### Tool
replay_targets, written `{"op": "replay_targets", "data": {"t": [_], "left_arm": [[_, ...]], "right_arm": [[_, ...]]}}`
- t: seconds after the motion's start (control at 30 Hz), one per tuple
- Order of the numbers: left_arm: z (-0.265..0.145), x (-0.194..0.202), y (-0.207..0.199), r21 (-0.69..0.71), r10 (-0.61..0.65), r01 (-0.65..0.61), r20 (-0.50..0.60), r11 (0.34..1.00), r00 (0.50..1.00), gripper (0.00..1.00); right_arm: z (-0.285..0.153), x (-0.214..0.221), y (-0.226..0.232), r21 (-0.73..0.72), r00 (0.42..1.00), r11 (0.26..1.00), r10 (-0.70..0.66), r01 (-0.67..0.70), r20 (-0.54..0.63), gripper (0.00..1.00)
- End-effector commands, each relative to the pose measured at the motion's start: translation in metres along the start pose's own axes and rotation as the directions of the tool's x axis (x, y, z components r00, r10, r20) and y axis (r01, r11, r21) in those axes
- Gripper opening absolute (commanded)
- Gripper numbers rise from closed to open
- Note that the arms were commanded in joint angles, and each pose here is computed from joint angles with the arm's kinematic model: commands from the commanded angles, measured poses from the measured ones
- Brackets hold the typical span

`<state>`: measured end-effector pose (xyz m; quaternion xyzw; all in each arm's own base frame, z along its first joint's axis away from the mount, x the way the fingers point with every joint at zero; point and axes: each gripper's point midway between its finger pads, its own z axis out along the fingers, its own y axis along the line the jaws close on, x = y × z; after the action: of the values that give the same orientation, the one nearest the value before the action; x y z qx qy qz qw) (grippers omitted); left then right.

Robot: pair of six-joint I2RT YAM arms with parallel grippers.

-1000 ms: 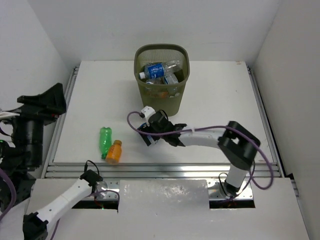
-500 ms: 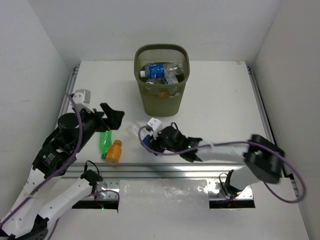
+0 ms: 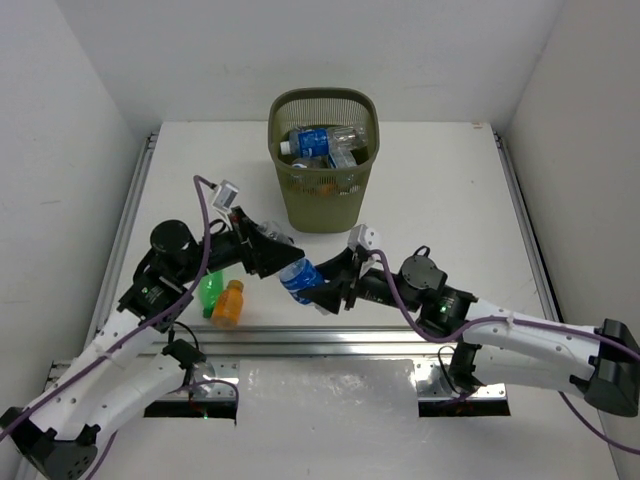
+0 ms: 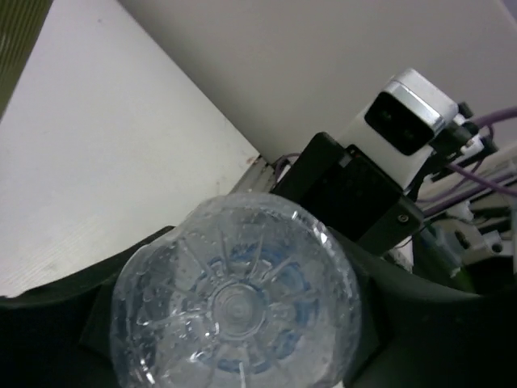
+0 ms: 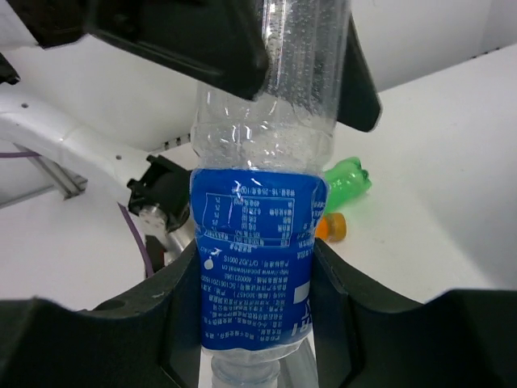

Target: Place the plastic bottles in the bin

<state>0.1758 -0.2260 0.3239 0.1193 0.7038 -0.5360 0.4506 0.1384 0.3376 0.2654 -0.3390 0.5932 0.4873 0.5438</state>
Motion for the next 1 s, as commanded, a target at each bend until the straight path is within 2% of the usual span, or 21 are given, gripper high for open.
{"op": "replay_targets", "data": {"t": [0.0, 0.03, 0.07, 0.13, 0.17, 0.2, 0.23, 0.27, 0.3, 0.33, 0.37, 0.43, 0.5, 0.53, 0.57, 0.6, 0.67, 0.7, 0.83, 0.87, 0.97], "left_arm": [[0.006, -0.017, -0.047, 0.252, 0.02, -0.023, 0.016, 0.967, 1.0, 0.61], [0.009, -0.021, -0.05, 0.266, 0.028, -0.032, 0.018, 0.963, 0.999, 0.14], [0.013, -0.029, -0.053, 0.267, 0.035, -0.039, 0.021, 0.963, 0.999, 0.01], [0.024, -0.045, -0.04, 0.17, 0.052, -0.06, 0.051, 0.984, 0.997, 0.0], [0.021, -0.078, -0.056, 0.138, 0.096, -0.112, 0.119, 0.984, 0.988, 0.0], [0.024, -0.092, -0.03, -0.037, 0.118, -0.113, 0.148, 0.993, 0.982, 0.0], [0.034, -0.11, -0.014, -0.136, 0.132, -0.11, 0.166, 0.985, 0.977, 0.0], [0.028, -0.152, -0.03, -0.19, 0.183, -0.137, 0.252, 0.972, 0.95, 0.0], [0.026, -0.173, -0.003, -0.351, 0.213, -0.103, 0.293, 0.931, 0.932, 0.0], [0.046, -0.183, 0.02, -0.426, 0.223, -0.092, 0.27, 0.9, 0.937, 0.0], [0.045, -0.218, 0.008, -0.45, 0.264, -0.097, 0.326, 0.888, 0.908, 0.0], [0.075, -0.229, 0.053, -0.563, 0.275, -0.078, 0.275, 0.822, 0.921, 0.0], [0.088, -0.257, 0.052, -0.554, 0.281, -0.075, 0.296, 0.829, 0.913, 0.0], [0.11, -0.254, 0.085, -0.584, 0.256, -0.059, 0.26, 0.81, 0.931, 0.08], [0.118, -0.27, 0.079, -0.567, 0.268, -0.064, 0.285, 0.821, 0.92, 0.15], [0.143, -0.258, 0.111, -0.585, 0.246, -0.072, 0.224, 0.808, 0.943, 0.39], [0.157, -0.278, 0.105, -0.565, 0.261, -0.083, 0.243, 0.821, 0.934, 0.71], [0.163, -0.271, 0.113, -0.577, 0.242, -0.083, 0.203, 0.812, 0.949, 0.99], [0.149, -0.294, 0.118, -0.647, 0.267, -0.043, 0.253, 0.761, 0.93, 1.0], [0.136, -0.305, 0.114, -0.673, 0.294, -0.021, 0.294, 0.739, 0.91, 1.0], [0.073, -0.327, 0.087, -0.745, 0.37, 0.045, 0.382, 0.666, 0.847, 1.0]], "right_arm": [[0.006, -0.045, 0.026, -0.116, 0.994, 0.993, -0.011, 0.023, 0.108, 0.3], [0.006, -0.05, 0.027, -0.12, 0.993, 0.992, -0.015, 0.029, 0.117, 0.41], [0.006, -0.051, 0.025, -0.108, 0.992, 0.994, -0.017, 0.03, 0.123, 0.54], [-0.003, -0.055, 0.01, -0.014, 0.989, 1.0, -0.021, 0.024, 0.145, 0.98], [-0.008, -0.049, -0.002, 0.056, 0.991, 0.998, -0.038, 0.031, 0.126, 0.99], [-0.015, -0.046, -0.015, 0.127, 0.991, 0.991, -0.053, 0.037, 0.123, 0.99], [-0.033, -0.045, -0.043, 0.292, 0.987, 0.956, -0.067, 0.022, 0.143, 0.99], [-0.044, -0.033, -0.061, 0.387, 0.992, 0.922, -0.061, 0.013, 0.114, 0.99], [-0.056, -0.027, -0.074, 0.459, 0.993, 0.888, -0.058, 0.003, 0.107, 0.99], [-0.074, -0.016, -0.092, 0.555, 0.994, 0.832, -0.057, -0.002, 0.089, 0.99], [-0.082, -0.011, -0.098, 0.588, 0.995, 0.809, -0.055, -0.003, 0.079, 0.99], [-0.096, 0.0, -0.107, 0.637, 0.998, 0.771, -0.052, 0.013, 0.042, 0.99], [-0.104, -0.004, -0.107, 0.643, 0.998, 0.766, -0.056, 0.016, 0.043, 0.99], [-0.106, -0.004, -0.107, 0.645, 0.998, 0.764, -0.057, 0.019, 0.039, 0.99], [-0.109, -0.004, -0.107, 0.649, 0.998, 0.76, -0.056, 0.022, 0.032, 0.99], [-0.109, -0.005, -0.107, 0.649, 0.998, 0.761, -0.059, 0.028, 0.026, 0.99], [-0.109, 0.0, -0.107, 0.649, 0.998, 0.759, -0.055, 0.045, -0.005, 0.99], [-0.106, 0.006, -0.109, 0.653, 0.998, 0.755, -0.048, 0.059, -0.035, 0.99], [-0.09, 0.027, -0.111, 0.66, 0.994, 0.751, 0.049, 0.029, -0.098, 0.99], [-0.078, 0.044, -0.109, 0.636, 0.986, 0.771, 0.085, 0.026, -0.143, 0.99], [-0.046, 0.051, -0.1, 0.578, 0.983, 0.814, 0.146, -0.057, -0.109, 0.99]]}}
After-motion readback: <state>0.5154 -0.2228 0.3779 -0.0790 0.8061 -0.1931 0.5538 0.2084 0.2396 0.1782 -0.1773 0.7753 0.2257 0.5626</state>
